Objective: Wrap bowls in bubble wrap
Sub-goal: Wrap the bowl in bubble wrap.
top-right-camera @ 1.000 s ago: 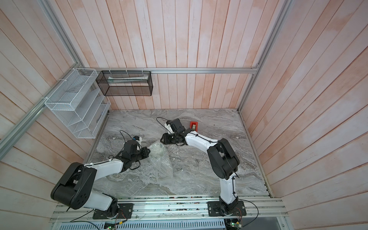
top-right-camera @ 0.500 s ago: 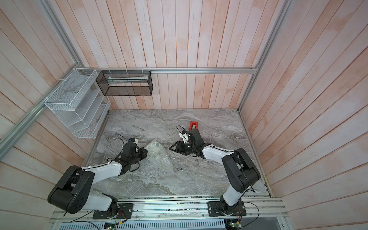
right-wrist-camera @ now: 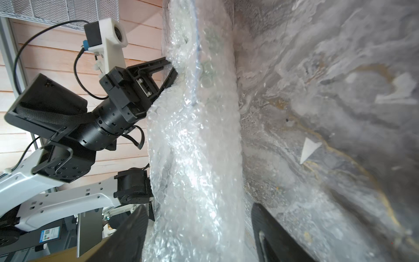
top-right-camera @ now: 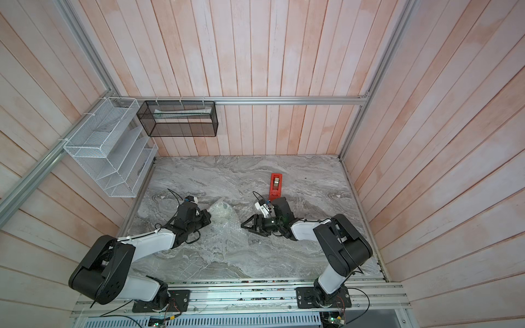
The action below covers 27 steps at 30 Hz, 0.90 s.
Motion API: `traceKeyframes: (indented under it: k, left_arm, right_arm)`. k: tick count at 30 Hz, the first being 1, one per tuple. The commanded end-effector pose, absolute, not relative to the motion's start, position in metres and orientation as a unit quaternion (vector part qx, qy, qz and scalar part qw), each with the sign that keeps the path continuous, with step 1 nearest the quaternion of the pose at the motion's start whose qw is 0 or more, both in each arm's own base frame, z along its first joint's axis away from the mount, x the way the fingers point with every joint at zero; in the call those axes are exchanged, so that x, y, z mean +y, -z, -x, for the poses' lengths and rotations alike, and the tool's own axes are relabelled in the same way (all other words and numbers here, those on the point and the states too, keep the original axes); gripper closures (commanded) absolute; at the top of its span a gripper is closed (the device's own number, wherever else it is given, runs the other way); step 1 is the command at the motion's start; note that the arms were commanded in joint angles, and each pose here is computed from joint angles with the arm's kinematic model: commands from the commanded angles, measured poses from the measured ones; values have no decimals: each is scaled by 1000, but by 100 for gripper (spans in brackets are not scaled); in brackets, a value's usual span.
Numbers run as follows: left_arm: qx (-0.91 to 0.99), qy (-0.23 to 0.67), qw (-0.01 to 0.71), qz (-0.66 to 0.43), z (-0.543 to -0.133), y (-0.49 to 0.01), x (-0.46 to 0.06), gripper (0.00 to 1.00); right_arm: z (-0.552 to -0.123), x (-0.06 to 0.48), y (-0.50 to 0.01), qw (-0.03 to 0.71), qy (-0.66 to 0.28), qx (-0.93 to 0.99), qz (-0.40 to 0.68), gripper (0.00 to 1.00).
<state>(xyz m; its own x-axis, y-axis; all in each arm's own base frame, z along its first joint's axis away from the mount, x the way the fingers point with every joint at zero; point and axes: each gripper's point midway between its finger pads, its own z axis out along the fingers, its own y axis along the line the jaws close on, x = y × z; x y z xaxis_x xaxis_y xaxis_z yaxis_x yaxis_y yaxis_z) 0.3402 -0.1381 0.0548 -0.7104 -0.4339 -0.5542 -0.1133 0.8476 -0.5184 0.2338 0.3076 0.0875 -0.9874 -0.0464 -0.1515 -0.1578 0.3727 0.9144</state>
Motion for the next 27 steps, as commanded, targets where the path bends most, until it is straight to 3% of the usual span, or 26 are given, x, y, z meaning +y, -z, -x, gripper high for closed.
traceKeyframes:
  k: [1,13,27]
  left_arm:
    - [915,191,318,157,-330,-33,-130,100]
    - [914,201,308,168,-332,-34,-135,100]
    - [915,206,304,169,-331,-33,-137,100]
  right_arm:
    - [-220,315,-90,35,-580,810,76,26]
    - [-183,320,-64,-3,-572,818,67,27]
    - [-190,328,-60,1,-584,810,55,29]
